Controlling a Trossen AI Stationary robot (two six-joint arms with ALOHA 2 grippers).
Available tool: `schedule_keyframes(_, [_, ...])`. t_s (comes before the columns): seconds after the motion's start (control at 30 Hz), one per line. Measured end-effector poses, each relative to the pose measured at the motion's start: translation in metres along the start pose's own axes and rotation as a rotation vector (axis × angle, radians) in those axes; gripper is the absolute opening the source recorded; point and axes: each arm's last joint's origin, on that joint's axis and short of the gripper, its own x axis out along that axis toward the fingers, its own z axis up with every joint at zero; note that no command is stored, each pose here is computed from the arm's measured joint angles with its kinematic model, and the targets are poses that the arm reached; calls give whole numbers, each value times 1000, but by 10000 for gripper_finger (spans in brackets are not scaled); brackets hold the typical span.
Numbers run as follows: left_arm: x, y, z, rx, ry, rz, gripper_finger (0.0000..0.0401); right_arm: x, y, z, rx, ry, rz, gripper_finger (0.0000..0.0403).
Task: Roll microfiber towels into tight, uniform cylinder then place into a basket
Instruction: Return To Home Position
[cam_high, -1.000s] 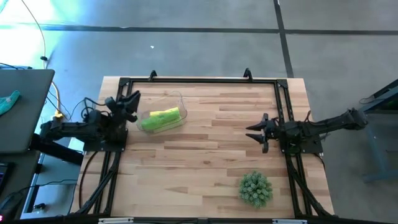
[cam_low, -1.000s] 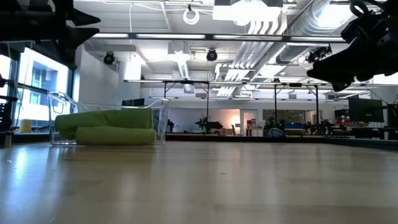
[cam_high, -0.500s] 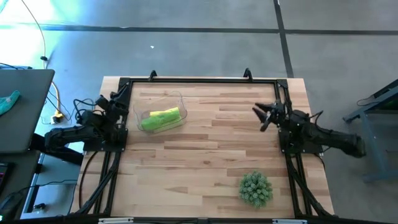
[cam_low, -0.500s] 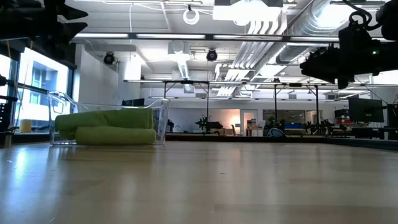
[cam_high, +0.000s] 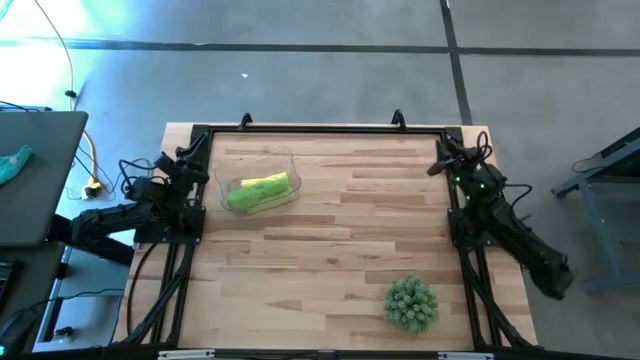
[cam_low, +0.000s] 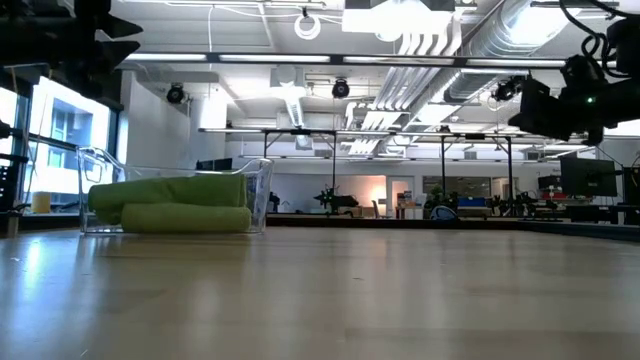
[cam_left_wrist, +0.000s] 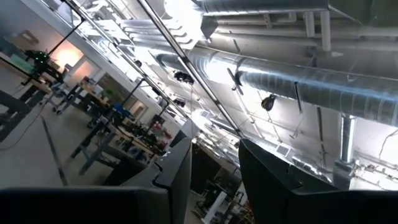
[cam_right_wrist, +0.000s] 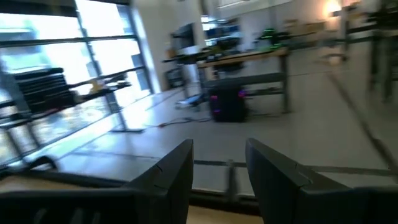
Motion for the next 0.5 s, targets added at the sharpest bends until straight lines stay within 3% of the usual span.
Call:
schedule_keyframes(0.23, [0,2,-7,49,65,14,122,2,-21,3,-15,-37,-215,140])
schedule_keyframes(0.5, [-4,10,-28,203,253,63,122,1,-32,6,-22,-60,-328,140])
